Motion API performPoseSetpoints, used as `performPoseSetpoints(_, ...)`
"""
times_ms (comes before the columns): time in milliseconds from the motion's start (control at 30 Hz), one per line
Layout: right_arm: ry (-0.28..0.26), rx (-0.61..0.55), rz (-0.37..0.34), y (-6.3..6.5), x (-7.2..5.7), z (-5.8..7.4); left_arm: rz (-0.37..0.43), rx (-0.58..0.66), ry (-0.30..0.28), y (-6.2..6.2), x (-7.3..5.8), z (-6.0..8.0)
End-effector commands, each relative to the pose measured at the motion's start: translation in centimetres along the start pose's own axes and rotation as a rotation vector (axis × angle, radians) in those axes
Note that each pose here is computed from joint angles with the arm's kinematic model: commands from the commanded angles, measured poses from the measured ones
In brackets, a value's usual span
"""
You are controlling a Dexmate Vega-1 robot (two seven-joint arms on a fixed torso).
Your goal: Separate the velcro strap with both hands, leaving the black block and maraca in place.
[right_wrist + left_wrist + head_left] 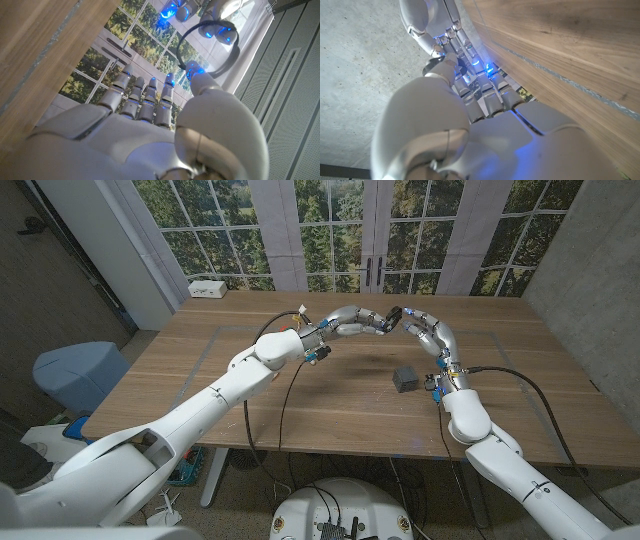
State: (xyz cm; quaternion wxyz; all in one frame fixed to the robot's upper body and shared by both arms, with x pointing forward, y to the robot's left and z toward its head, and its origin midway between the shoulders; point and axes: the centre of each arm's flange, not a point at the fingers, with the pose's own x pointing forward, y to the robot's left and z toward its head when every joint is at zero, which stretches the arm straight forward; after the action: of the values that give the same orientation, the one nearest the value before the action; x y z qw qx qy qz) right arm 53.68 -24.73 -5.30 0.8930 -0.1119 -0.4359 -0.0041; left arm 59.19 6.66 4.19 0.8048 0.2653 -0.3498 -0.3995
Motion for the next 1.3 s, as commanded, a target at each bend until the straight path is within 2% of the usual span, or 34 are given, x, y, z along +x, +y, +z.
performPoseSetpoints(33, 0.003, -0.035, 0.002, 0.29, 0.08, 0.0, -0.071, -0.011, -0.019, 0.03, 1.71, 0.5)
performPoseSetpoints(400, -0.008, -0.019, 0.006, 0.32, 0.27, -0.02, -0.072, 0.036, -0.007, -0.31, 1.89, 0.38)
performPoseSetpoints(800, -0.035, -0.002, -0.048, 0.47, 0.44, -0.06, -0.073, 0.046, -0.01, -0.58, 1.89, 0.32)
performPoseSetpoints(1000, -0.034, -0.007, -0.08, 0.41, 0.24, -0.03, -0.052, 0.043, -0.032, -0.55, 1.83, 0.53)
performPoseSetpoints(1300, -0.004, -0.018, -0.076, 0.35, 0.33, -0.35, 0.025, 0.017, -0.107, -0.59, 1.85, 1.15)
